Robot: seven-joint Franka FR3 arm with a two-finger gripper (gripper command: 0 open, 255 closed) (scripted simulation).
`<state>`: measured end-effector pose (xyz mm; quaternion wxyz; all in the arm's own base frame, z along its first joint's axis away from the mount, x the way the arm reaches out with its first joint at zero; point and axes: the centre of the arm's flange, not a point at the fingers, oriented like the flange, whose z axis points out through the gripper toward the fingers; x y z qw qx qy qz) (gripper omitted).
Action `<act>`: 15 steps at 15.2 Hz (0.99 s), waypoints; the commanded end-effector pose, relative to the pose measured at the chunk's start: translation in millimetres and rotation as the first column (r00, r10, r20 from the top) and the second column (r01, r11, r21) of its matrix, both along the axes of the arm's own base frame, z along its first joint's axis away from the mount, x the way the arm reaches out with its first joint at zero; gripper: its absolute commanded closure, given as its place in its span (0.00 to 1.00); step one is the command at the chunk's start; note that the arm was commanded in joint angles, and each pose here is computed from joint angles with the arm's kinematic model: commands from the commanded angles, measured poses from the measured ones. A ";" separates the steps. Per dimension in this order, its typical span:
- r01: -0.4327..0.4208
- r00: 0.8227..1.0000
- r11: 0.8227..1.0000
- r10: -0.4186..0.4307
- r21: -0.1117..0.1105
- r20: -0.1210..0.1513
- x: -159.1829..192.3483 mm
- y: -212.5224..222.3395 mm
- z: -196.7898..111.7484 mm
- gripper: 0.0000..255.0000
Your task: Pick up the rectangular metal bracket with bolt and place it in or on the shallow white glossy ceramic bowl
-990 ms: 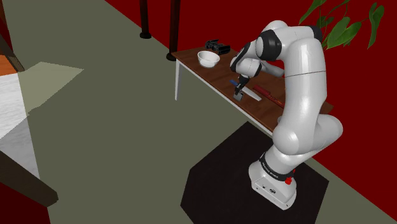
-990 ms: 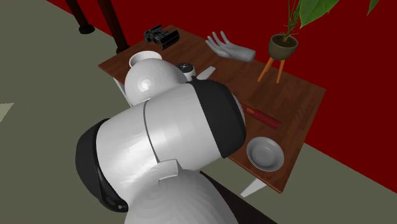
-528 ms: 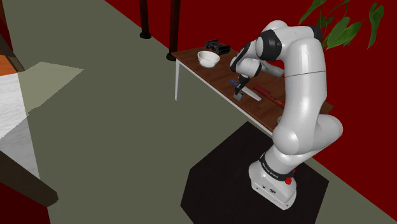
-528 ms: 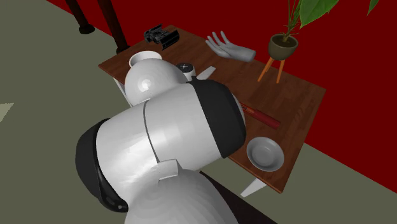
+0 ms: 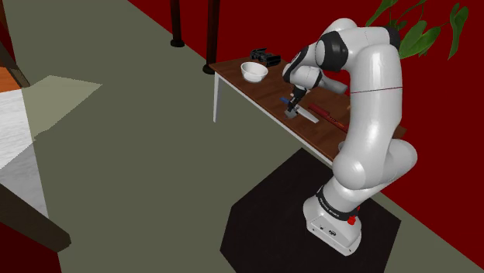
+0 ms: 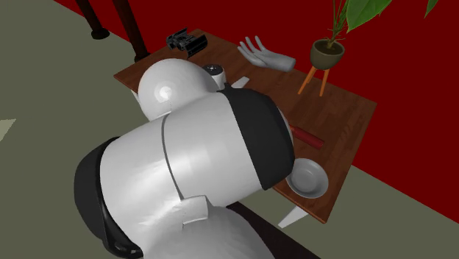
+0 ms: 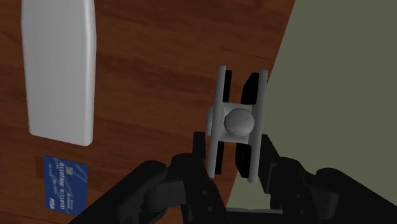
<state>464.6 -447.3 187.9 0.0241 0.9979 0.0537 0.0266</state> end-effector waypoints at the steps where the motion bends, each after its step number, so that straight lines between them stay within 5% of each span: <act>1: 0.000 1.000 1.000 0.000 0.000 0.000 -1.4 0.0 10.2 1.00; 15: 0.000 1.000 1.000 0.000 0.000 0.000 -1.4 0.0 84.1 1.00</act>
